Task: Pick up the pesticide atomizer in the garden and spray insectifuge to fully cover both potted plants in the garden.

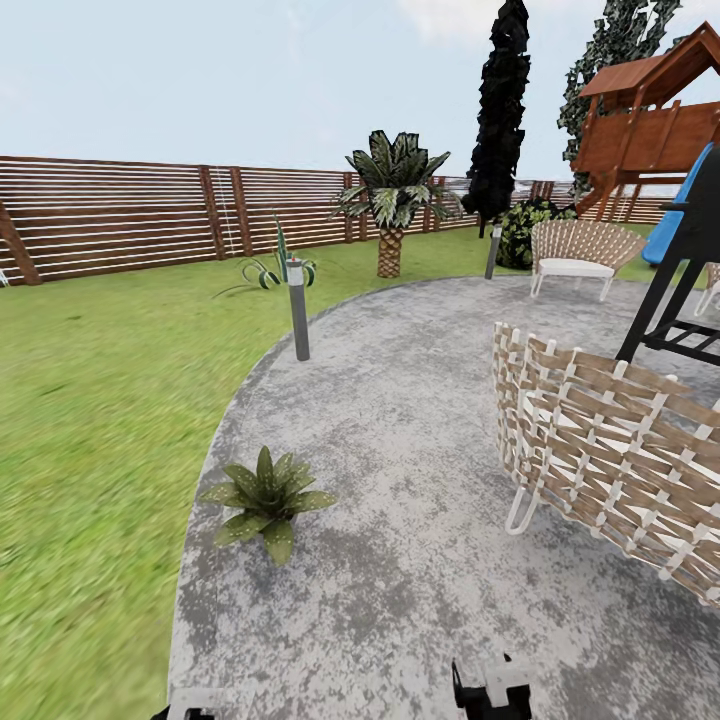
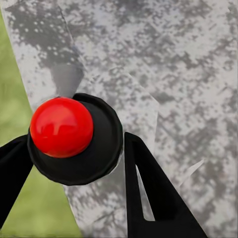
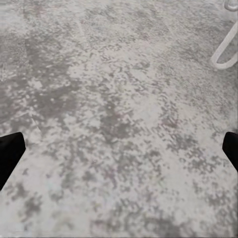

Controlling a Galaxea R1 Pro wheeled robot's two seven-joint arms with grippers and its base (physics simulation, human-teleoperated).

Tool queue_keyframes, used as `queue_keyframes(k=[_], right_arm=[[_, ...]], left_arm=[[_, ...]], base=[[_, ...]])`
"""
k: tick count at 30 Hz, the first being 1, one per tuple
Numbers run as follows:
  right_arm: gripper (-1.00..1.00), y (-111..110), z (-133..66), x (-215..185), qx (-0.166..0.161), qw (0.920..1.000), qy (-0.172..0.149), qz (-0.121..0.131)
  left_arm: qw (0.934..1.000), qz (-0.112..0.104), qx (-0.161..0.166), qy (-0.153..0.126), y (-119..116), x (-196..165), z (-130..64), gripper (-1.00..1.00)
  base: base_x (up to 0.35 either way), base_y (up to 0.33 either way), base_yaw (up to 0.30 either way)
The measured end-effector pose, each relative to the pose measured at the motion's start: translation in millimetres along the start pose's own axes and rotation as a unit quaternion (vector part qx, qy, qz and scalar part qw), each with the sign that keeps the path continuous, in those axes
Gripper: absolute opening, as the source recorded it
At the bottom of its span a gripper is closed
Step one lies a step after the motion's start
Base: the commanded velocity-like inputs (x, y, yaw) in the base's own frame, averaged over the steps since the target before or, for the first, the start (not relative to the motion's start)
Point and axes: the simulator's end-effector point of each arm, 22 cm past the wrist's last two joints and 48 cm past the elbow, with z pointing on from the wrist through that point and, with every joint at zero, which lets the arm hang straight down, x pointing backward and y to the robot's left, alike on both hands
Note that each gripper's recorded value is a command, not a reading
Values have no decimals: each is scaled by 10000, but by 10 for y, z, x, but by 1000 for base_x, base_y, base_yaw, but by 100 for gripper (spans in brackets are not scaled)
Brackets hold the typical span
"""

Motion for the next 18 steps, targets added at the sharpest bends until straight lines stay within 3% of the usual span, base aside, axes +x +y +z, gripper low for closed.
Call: queue_keyframes(k=[7,18], right_arm=[[100,75,-146,248,-79,9997,234,14],[100,81,-174,289,-89,9996,268,11]], left_arm=[[10000,-43,-32,10,29,13,-3,-100],[10000,-28,-21,-2,18,2,-1,-100]], base=[[0,0,0],[0,0,0]])
